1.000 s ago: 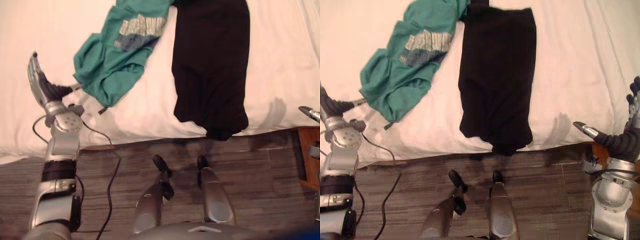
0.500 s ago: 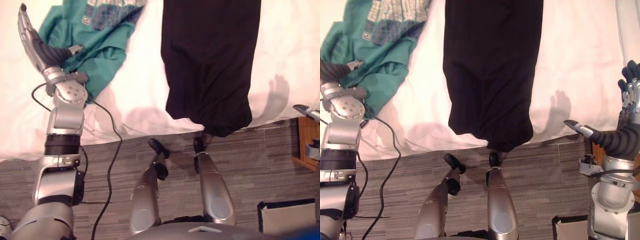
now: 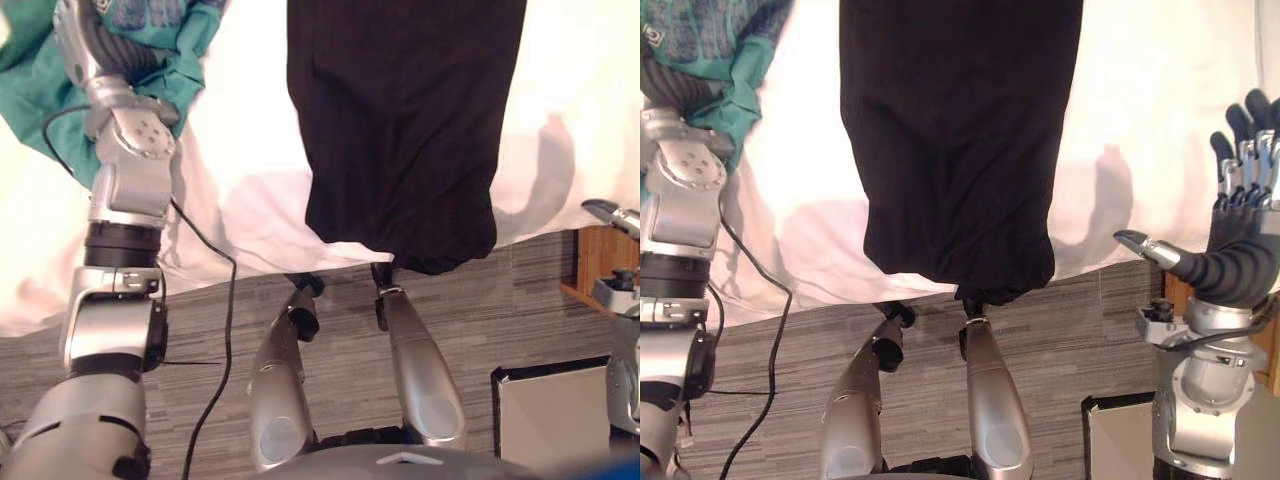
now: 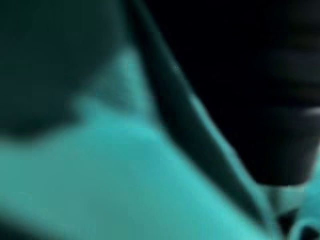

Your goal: Tidy the bed and pick cloth on bed and put in laundry

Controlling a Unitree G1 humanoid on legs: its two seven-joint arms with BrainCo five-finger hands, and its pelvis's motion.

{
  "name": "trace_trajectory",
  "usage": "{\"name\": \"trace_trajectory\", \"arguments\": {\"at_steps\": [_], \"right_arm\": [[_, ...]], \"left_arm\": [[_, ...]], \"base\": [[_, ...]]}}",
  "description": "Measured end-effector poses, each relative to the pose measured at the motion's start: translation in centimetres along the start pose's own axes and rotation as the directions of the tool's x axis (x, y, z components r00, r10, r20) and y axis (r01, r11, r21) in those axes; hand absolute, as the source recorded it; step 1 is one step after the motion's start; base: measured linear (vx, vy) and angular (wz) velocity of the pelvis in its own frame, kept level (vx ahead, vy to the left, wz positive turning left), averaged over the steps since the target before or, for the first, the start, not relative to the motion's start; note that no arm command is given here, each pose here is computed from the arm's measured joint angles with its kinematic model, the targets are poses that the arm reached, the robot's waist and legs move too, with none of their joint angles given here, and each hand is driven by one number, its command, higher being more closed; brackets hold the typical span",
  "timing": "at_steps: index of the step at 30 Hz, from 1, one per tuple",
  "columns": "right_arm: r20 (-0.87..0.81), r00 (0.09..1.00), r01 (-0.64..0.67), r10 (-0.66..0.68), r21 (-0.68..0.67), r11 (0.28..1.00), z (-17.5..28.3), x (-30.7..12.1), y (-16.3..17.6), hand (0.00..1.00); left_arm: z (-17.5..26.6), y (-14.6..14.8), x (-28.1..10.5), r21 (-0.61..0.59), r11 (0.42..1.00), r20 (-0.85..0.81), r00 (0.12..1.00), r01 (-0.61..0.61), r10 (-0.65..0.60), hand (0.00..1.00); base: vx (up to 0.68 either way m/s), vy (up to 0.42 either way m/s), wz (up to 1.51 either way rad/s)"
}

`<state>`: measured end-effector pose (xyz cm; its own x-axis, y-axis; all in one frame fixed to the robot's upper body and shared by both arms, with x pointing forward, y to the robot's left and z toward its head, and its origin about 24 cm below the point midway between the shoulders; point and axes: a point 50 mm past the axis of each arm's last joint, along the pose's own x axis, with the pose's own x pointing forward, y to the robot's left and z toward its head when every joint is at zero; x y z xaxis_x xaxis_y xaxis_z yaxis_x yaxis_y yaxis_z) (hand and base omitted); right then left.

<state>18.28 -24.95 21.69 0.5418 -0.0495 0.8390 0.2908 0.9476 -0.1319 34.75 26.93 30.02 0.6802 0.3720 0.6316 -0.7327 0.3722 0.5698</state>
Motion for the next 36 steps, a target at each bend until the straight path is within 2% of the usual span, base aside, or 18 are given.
{"name": "trace_trajectory", "arguments": {"at_steps": [5, 10, 13, 16, 18, 19, 21, 23, 24, 27, 29, 30, 31, 32, 34, 35, 36], "right_arm": [[0.024, 1.000, -0.012, 0.012, 0.005, 1.000, 0.2, 0.4, 0.2, 0.00], [0.053, 0.998, -0.040, 0.042, -0.034, 0.999, 0.7, 0.6, 0.5, 0.00], [0.103, 0.991, -0.079, 0.089, -0.099, 0.992, 1.8, 0.6, 1.1, 0.00], [0.094, 0.985, -0.123, 0.146, -0.213, 0.969, 2.2, 0.1, 1.6, 0.00], [0.071, 0.978, -0.163, 0.194, -0.319, 0.934, 1.9, -0.2, 2.5, 0.00], [0.061, 0.977, -0.175, 0.206, -0.335, 0.926, 1.8, -0.3, 2.8, 0.00], [0.024, 0.971, -0.212, 0.240, -0.387, 0.898, 1.2, -0.4, 3.8, 0.00], [-0.071, 0.962, -0.269, 0.264, -0.411, 0.871, -0.7, -0.7, 4.2, 0.00], [-0.123, 0.959, -0.284, 0.256, -0.405, 0.869, -1.8, -0.8, 4.2, 0.00], [-0.323, 0.935, -0.281, 0.146, -0.426, 0.860, -6.4, -0.8, 3.3, 0.00], [-0.480, 0.876, -0.308, 0.049, -0.478, 0.822, -10.0, -1.6, 1.8, 0.00], [-0.512, 0.859, -0.313, 0.016, -0.499, 0.808, -10.9, -1.6, 1.3, 0.00], [-0.561, 0.827, -0.322, -0.033, -0.521, 0.790, -12.3, -1.6, 0.5, 0.00], [-0.617, 0.783, -0.344, -0.082, -0.539, 0.768, -13.8, -1.7, -0.3, 0.00], [-0.674, 0.726, -0.359, -0.141, -0.545, 0.757, -15.3, -2.3, -1.0, 0.00], [-0.721, 0.665, -0.379, -0.193, -0.549, 0.745, -16.5, -3.4, -1.8, 0.00], [-0.747, 0.632, -0.393, -0.207, -0.539, 0.745, -17.2, -3.7, -2.1, 0.00]], "left_arm": [[0.5, -0.1, 0.2, 0.014, 0.998, 0.026, 0.998, 0.062, -0.062, 1.00], [0.7, -2.7, -1.8, -0.027, 0.982, 0.100, 0.978, 0.186, -0.182, 1.00], [0.0, -4.9, -4.4, -0.086, 0.952, 0.124, 0.951, 0.295, -0.284, 1.00], [-0.5, -6.8, -7.6, -0.177, 0.879, 0.169, 0.894, 0.442, -0.416, 1.00], [-1.1, -8.2, -10.9, -0.275, 0.771, 0.212, 0.819, 0.574, -0.534, 1.00], [-1.3, -8.4, -11.8, -0.287, 0.744, 0.224, 0.797, 0.604, -0.561, 1.00], [-2.0, -8.9, -14.6, -0.320, 0.647, 0.255, 0.720, 0.692, -0.645, 1.00], [-3.3, -9.6, -18.1, -0.377, 0.516, 0.252, 0.621, 0.769, -0.742, 1.00], [-4.0, -9.8, -19.3, -0.395, 0.481, 0.239, 0.594, 0.782, -0.768, 1.00], [-5.9, -9.5, -23.2, -0.501, 0.330, 0.228, 0.490, 0.800, -0.842, 1.00], [-7.2, -9.1, -26.6, -0.566, 0.146, 0.266, 0.347, 0.811, -0.899, 1.00], [-7.4, -8.9, -27.6, -0.581, 0.085, 0.285, 0.300, 0.809, -0.910, 1.00], [-7.8, -8.7, -28.9, -0.591, -0.002, 0.312, 0.227, 0.806, -0.923, 1.00], [-8.1, -8.7, -30.7, -0.598, -0.120, 0.341, 0.117, 0.792, -0.933, 1.00], [-8.8, -9.0, -33.0, -0.614, -0.240, 0.348, -0.016, 0.752, -0.937, 1.00], [-10.1, -9.0, -35.6, -0.633, -0.326, 0.302, -0.163, 0.702, -0.939, 1.00], [-10.9, -8.9, -37.1, -0.654, -0.356, 0.267, -0.236, 0.668, -0.934, 1.00]], "base": [[0.01, 0.005, -0.02], [0.05, 0.025, 0.03], [0.08, 0.028, 0.08], [0.11, 0.021, 0.31], [0.14, 0.020, 0.28], [0.15, -0.001, 0.33], [0.15, -0.032, 0.50], [0.19, -0.134, 0.74], [0.24, -0.241, 0.57], [0.22, -0.201, 0.39], [0.15, -0.119, 0.30], [0.12, -0.044, 0.24], [0.10, 0.014, 0.18], [0.08, 0.044, 0.23], [0.15, 0.080, 0.46], [0.20, 0.080, 0.39], [0.13, 0.048, 0.10]]}}
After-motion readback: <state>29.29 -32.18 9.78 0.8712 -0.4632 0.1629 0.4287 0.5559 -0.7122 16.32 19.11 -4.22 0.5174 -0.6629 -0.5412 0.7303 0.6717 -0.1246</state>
